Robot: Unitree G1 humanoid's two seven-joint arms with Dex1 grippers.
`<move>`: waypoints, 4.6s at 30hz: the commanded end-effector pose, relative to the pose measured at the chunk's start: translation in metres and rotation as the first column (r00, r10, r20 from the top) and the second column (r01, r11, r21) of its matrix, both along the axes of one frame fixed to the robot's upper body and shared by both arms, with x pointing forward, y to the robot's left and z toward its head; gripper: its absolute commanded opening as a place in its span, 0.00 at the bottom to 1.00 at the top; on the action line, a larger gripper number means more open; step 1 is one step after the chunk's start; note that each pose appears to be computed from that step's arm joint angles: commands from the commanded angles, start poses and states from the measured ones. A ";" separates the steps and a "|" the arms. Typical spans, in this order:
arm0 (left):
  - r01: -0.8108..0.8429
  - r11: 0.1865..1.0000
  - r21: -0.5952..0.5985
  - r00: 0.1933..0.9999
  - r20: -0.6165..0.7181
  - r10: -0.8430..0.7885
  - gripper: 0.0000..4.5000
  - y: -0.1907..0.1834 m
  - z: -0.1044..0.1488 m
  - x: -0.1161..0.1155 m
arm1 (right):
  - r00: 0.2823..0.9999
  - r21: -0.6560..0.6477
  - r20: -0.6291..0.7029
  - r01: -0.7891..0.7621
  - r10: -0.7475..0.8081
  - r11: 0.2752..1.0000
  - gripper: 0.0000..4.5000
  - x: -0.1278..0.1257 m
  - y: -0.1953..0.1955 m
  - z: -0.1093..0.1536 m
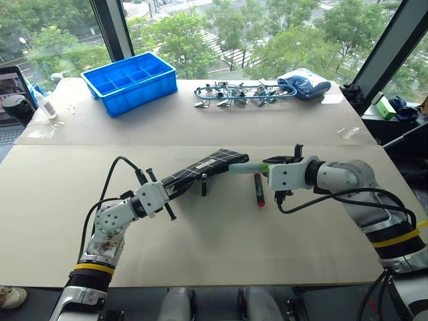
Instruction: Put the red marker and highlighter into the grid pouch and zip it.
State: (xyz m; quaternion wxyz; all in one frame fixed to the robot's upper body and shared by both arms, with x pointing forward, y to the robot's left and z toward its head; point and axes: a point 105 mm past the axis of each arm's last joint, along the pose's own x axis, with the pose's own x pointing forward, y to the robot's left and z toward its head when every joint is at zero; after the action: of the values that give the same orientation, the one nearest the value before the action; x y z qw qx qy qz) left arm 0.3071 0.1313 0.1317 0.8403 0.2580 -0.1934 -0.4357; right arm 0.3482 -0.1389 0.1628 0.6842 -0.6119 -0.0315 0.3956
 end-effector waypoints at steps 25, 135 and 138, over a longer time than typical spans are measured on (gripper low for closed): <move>0.038 0.999 0.015 0.998 0.047 -0.039 0.00 -0.007 0.008 -0.004 | 0.983 0.058 -0.140 0.125 -0.116 0.990 0.23 0.006 0.019 0.015; 0.044 0.994 -0.099 0.999 0.035 -0.041 0.00 -0.018 0.016 0.001 | 0.529 0.345 -0.688 0.841 -0.497 0.418 0.76 0.004 -0.010 -0.065; 0.043 0.994 -0.099 0.999 0.036 -0.039 0.00 -0.019 0.016 0.001 | 0.531 0.350 -0.690 0.839 -0.492 0.416 0.54 0.002 -0.014 -0.066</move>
State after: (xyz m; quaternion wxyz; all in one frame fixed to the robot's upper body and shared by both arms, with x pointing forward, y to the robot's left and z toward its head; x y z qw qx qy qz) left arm 0.3108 0.1138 0.1367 0.8455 0.2114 -0.2090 -0.4436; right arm 0.3489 -0.1382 0.0984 0.9304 -0.1572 0.2596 0.2054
